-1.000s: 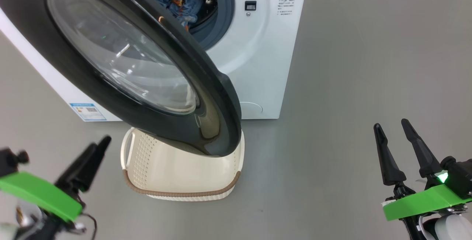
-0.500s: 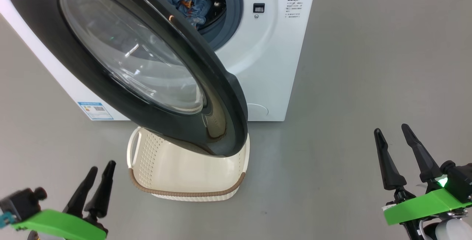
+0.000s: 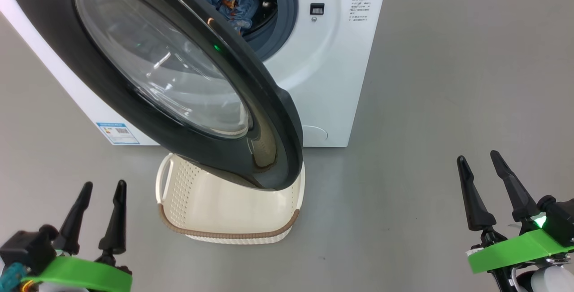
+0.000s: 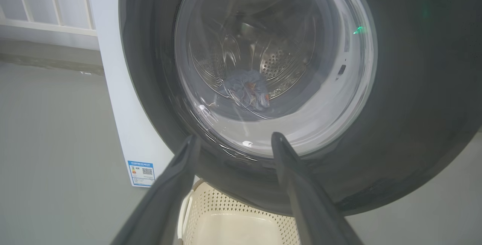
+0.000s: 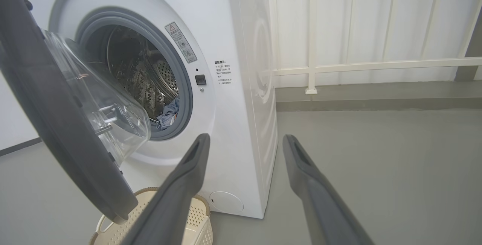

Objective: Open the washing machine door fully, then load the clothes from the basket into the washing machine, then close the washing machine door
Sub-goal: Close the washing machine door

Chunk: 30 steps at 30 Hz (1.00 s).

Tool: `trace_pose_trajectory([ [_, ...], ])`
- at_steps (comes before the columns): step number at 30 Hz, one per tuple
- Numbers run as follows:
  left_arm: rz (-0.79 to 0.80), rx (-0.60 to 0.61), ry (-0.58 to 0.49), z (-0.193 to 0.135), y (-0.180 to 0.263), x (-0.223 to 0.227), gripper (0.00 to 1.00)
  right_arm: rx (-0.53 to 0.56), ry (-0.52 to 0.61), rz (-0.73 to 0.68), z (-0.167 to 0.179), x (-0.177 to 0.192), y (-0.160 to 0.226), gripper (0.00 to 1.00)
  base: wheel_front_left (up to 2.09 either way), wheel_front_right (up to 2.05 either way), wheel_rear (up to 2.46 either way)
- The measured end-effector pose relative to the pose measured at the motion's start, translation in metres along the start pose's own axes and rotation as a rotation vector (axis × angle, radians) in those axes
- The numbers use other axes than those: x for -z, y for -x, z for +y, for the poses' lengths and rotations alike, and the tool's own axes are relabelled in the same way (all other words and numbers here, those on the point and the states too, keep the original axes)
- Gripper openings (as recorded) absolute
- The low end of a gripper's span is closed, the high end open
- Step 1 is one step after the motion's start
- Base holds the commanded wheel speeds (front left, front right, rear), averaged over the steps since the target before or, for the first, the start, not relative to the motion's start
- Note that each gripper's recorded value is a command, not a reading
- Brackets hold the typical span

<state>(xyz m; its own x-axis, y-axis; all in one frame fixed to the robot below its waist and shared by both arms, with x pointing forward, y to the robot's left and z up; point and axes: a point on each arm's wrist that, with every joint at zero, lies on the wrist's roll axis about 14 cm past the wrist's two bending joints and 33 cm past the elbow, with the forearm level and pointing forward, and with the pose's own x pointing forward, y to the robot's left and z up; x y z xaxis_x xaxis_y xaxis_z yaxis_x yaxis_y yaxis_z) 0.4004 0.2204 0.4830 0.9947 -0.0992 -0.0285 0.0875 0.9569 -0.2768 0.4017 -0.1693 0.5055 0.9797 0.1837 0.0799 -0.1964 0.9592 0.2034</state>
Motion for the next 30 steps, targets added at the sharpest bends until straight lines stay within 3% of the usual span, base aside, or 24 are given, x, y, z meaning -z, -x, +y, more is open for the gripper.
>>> trace_pose_trajectory([
  [9,-0.046,-0.034,-0.110,-0.005,0.009,-0.002,1.00,0.006,0.001,0.000,-0.002,0.000,0.001,1.00,0.00,0.00,0.00],
  [30,-0.011,-0.079,-0.115,-0.003,0.019,0.015,1.00,0.019,0.000,0.002,-0.005,0.000,0.003,1.00,0.00,0.00,0.00],
])
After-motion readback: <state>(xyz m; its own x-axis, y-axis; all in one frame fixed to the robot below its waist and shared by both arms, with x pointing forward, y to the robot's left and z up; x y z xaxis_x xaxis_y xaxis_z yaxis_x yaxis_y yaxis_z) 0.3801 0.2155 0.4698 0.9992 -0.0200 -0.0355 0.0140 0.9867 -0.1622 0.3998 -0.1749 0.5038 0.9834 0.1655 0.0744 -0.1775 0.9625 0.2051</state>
